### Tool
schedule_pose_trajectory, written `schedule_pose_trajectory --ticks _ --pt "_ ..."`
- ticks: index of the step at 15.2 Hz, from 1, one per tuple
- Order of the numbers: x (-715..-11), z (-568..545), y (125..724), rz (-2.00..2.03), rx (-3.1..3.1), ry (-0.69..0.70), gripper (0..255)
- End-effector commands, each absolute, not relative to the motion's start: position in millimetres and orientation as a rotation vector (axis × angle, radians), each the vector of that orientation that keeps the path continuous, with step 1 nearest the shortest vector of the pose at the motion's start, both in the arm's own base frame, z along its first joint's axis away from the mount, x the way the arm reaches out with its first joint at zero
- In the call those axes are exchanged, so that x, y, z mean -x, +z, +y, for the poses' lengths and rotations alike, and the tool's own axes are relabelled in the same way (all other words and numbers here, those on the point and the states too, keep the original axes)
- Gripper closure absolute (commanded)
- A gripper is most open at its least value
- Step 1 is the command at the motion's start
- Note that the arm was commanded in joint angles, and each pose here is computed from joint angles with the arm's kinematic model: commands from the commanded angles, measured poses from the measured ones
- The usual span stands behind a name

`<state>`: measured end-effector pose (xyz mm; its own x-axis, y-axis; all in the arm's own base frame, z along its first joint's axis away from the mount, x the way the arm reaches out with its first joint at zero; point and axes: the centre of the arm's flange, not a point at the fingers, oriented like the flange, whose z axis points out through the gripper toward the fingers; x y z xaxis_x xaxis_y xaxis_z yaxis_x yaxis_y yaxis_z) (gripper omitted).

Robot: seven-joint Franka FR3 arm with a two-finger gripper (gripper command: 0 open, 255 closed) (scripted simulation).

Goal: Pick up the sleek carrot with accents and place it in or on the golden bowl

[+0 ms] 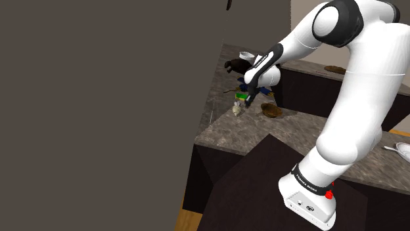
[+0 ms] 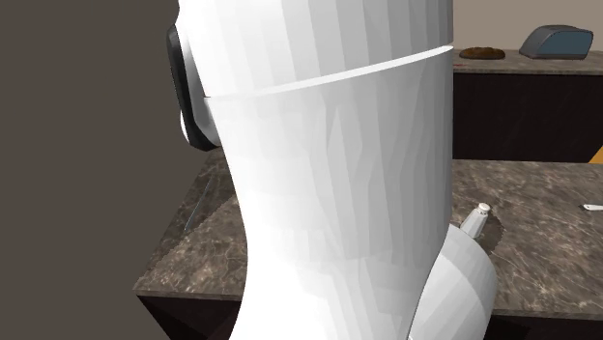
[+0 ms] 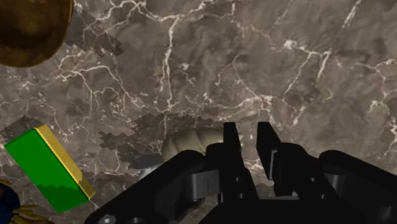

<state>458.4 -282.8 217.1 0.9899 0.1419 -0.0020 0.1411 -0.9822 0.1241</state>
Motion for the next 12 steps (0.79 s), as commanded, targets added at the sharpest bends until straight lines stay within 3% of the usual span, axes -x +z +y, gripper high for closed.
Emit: schedule_pose_trajectory --ticks 1,7,8,12 --pt "-458.4 -282.8 217.1 0.215 -3.01 0.01 255" --pt "-458.4 -282.8 217.1 0.215 -3.01 0.01 255" --pt "-458.4 -282.8 217.1 0.215 -3.01 0.01 0" --pt "-498.1 -301.5 189.0 -0.137 -3.033 0.048 0"
